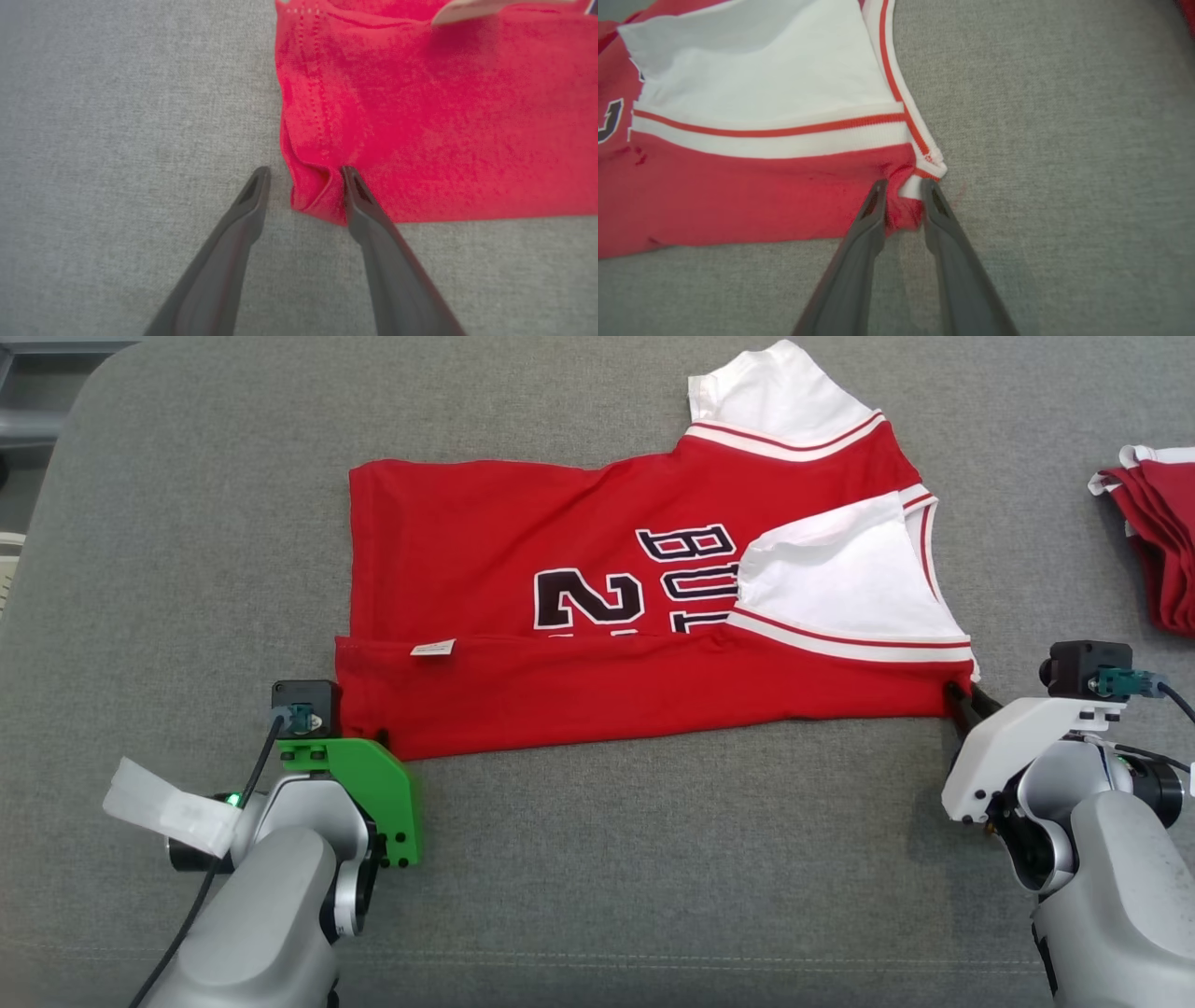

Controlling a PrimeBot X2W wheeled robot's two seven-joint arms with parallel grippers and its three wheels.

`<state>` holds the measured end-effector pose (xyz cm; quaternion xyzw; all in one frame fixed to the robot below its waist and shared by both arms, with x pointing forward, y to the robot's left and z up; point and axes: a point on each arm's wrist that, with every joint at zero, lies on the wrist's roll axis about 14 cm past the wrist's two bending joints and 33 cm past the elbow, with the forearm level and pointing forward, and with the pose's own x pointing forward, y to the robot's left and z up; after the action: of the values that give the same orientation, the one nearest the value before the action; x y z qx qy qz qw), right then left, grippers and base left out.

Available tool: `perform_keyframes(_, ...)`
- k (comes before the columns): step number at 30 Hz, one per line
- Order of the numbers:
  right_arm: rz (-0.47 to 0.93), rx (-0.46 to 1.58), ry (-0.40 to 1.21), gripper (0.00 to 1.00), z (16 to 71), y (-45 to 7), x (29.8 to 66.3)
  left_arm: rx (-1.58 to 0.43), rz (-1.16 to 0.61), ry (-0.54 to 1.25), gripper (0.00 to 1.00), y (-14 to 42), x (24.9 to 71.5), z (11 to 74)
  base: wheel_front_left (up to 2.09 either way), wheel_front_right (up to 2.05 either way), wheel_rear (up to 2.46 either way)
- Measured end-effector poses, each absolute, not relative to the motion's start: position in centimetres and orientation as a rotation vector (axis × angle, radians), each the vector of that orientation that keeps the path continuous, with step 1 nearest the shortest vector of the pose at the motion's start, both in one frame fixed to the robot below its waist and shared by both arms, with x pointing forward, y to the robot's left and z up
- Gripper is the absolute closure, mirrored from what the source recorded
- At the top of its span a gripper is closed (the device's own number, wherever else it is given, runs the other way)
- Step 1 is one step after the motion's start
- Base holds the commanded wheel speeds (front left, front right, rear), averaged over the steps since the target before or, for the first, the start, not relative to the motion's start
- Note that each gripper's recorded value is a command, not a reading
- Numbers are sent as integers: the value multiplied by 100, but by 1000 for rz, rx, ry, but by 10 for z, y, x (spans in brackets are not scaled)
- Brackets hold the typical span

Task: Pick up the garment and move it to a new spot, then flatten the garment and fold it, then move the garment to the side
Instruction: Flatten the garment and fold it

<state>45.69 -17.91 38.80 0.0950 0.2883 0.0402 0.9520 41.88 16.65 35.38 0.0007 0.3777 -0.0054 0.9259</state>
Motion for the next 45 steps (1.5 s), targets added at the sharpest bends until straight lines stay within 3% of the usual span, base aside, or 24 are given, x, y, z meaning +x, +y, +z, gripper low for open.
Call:
perform_keyframes(1, 83, 193, 587, 100, 388, -179, 457, 0, -18, 775, 100, 165, 419, 354, 0, 0, 0)
perform_keyframes(20, 93, 247, 601, 100, 414, -191, 421, -121, -32, 747, 100, 166, 394, 371, 0, 0, 0)
perform_keyframes(40, 43, 355, 727, 100, 409, -196, 333, -119, -64, 842, 100, 163, 341, 371, 0, 0, 0)
perform_keyframes(41, 46, 356, 733, 86, 407, -194, 331, -119, -61, 844, 100, 163, 339, 371, 0, 0, 0)
perform_keyframes(42, 49, 360, 736, 13, 407, -193, 330, -119, -58, 845, 56, 163, 338, 371, 0, 0, 0)
perform_keyframes(43, 49, 360, 736, 13, 407, -193, 330, -119, -58, 845, 56, 163, 338, 371, 0, 0, 0)
perform_keyframes(44, 51, 369, 735, 0, 406, -191, 329, -117, -50, 843, 0, 165, 337, 371, 0, 0, 0)
perform_keyframes(45, 49, 376, 730, 0, 405, -191, 328, -115, -31, 847, 0, 167, 332, 370, 0, 0, 0)
